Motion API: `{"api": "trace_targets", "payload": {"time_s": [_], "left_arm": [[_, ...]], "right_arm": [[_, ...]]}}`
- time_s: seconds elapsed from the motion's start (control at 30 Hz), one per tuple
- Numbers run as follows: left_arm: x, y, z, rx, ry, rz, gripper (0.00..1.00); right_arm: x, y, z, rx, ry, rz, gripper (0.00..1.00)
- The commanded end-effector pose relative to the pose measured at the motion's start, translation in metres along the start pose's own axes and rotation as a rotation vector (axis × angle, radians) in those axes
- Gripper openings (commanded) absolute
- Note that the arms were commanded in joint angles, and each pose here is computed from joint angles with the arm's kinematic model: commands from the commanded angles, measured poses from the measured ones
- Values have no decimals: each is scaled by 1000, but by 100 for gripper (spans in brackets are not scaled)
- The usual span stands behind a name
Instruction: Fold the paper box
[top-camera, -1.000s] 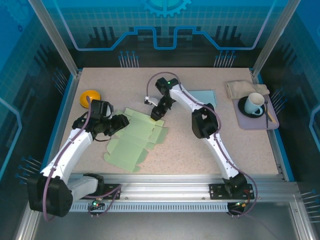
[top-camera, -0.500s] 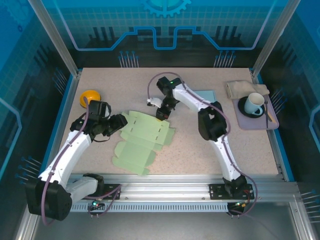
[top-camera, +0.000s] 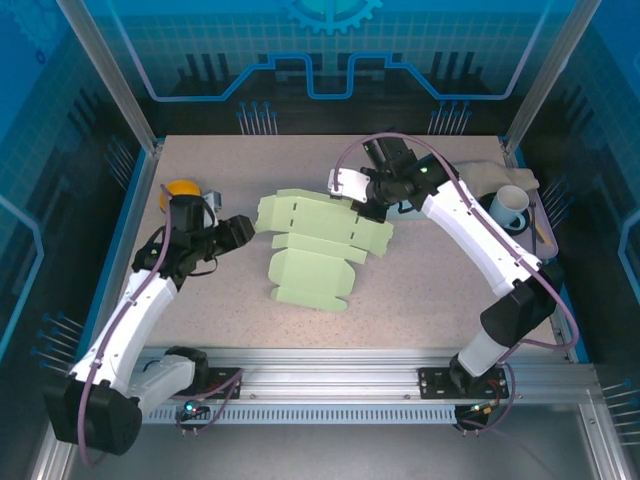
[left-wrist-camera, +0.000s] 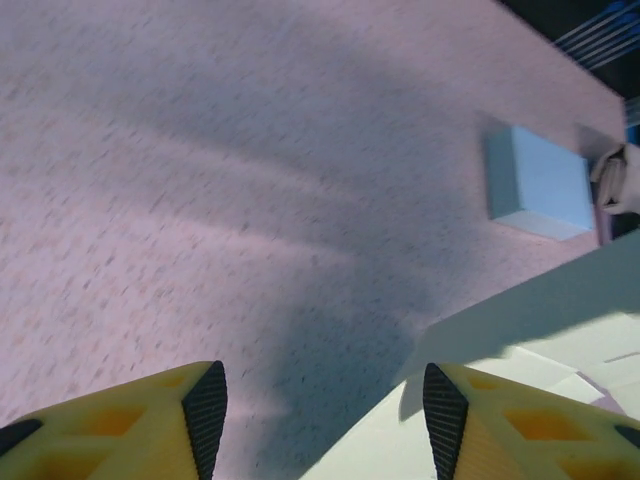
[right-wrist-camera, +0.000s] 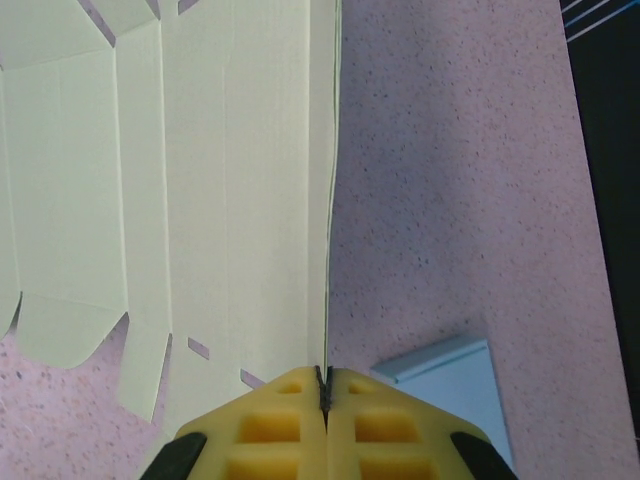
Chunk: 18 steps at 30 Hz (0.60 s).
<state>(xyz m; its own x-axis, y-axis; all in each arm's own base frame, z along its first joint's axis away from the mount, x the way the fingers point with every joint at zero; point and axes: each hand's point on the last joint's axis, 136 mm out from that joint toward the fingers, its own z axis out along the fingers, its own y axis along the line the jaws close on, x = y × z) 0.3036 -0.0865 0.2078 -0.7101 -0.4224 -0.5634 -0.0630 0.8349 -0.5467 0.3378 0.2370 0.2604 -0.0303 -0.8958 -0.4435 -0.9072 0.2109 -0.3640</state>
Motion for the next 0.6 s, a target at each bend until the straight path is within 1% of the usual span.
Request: {"api": "trace_targets", "payload": {"time_s": [0.0, 0.07, 0.13, 0.2, 0.27, 0.43, 0.57], "left_arm": [[-12, -40, -5, 197, -118, 136, 56], [-5, -63, -7, 287, -152, 218, 56], [7, -86, -10, 369, -194, 330, 56], [14, -95, -7, 386, -223, 399, 57], [14, -95, -1, 359, -243, 440, 56], [5, -67, 19, 167, -232, 485, 53], [6, -63, 20, 136, -215, 506, 51]], "right_arm": [[12, 7, -5, 0, 54, -43, 0], [13, 9, -9, 0, 54, -44, 0], [13, 11, -13, 1, 48, -51, 0], [13, 16, -17, -13, 36, -60, 0], [11, 19, -20, -23, 18, -74, 0], [12, 29, -25, -63, 9, -108, 0], [12, 30, -28, -64, 7, -127, 0]]}}
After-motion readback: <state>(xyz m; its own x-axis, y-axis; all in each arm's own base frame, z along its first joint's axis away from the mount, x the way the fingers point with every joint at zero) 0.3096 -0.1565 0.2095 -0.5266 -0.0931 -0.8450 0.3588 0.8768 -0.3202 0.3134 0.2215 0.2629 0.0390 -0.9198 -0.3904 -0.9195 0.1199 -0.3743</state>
